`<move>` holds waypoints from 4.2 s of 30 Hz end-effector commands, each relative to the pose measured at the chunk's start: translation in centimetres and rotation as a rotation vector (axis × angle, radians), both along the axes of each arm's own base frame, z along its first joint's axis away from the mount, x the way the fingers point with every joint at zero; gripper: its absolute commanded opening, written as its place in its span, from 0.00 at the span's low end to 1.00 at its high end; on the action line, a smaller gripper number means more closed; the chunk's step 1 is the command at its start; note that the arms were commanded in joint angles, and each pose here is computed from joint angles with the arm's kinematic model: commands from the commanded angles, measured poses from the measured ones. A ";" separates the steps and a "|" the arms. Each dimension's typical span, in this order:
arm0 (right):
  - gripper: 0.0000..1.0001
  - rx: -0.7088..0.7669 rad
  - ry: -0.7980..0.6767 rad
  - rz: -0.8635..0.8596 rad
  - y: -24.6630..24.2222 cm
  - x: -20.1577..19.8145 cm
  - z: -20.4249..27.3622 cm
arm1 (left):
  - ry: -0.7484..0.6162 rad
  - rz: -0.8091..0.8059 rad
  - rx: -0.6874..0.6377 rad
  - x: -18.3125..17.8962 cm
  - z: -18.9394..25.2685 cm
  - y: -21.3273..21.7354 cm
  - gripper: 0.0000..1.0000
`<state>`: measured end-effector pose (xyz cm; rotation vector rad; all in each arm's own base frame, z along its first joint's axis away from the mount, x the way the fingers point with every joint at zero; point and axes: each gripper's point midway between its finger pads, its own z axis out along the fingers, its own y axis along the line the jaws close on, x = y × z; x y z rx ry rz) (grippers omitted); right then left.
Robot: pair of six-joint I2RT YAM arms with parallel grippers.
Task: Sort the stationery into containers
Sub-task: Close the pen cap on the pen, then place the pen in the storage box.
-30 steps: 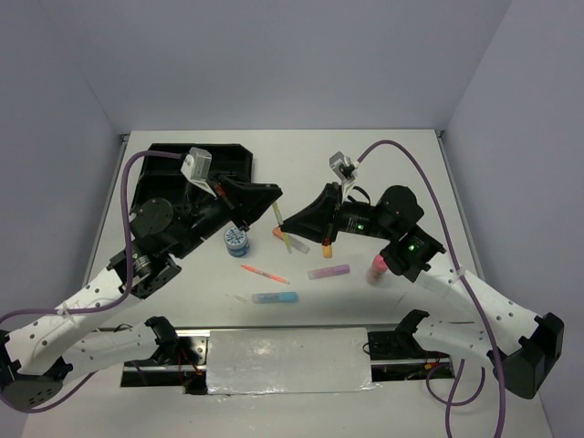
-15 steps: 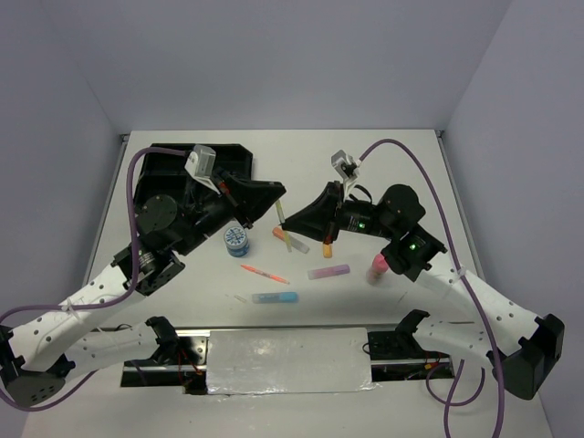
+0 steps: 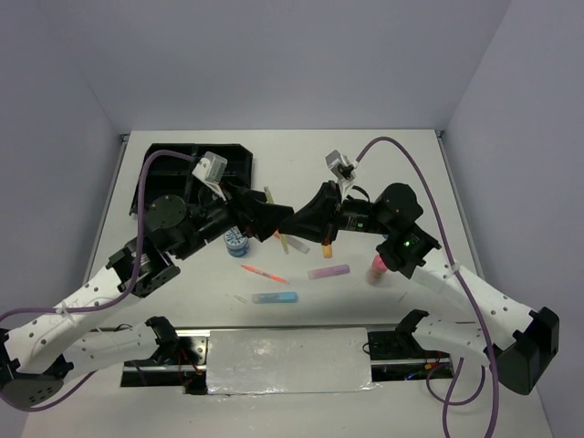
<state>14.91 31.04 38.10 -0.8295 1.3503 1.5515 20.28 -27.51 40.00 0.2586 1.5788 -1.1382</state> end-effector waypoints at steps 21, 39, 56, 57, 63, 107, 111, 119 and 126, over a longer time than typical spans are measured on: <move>0.00 -0.390 -0.133 -0.288 7.6 16.7 -8.8 | 0.208 0.810 0.261 -0.2 -1.0 20.4 0.99; 0.00 -0.648 -0.360 -0.346 19.1 30.3 -19.5 | 0.131 0.819 0.310 -1.8 -8.8 23.2 0.99; 0.19 -0.730 -0.305 -0.312 19.7 29.8 -24.2 | 0.126 0.771 0.363 -1.3 -9.6 22.0 0.99; 0.18 -0.734 -0.302 -0.300 19.7 29.5 -24.4 | 0.126 0.771 0.364 -1.3 -9.6 22.0 0.99; 0.12 -0.769 -0.217 -0.297 18.7 30.0 -25.5 | 0.127 0.771 0.361 -1.3 -9.6 22.1 0.99; 0.35 -0.697 -0.033 -0.257 19.0 29.7 -26.3 | 0.108 0.751 0.340 -1.6 -9.3 22.1 0.99; 0.48 -0.677 -0.040 -0.248 18.6 28.9 -25.0 | 0.112 0.759 0.345 -1.5 -9.4 22.1 0.99; 0.69 -0.505 -0.141 -0.313 14.9 24.4 -11.6 | 0.164 0.793 0.392 -0.8 -10.4 22.0 0.99; 0.74 -0.469 -0.210 -0.423 8.7 20.1 -7.2 | 0.177 0.803 0.396 -0.6 -10.7 22.0 0.99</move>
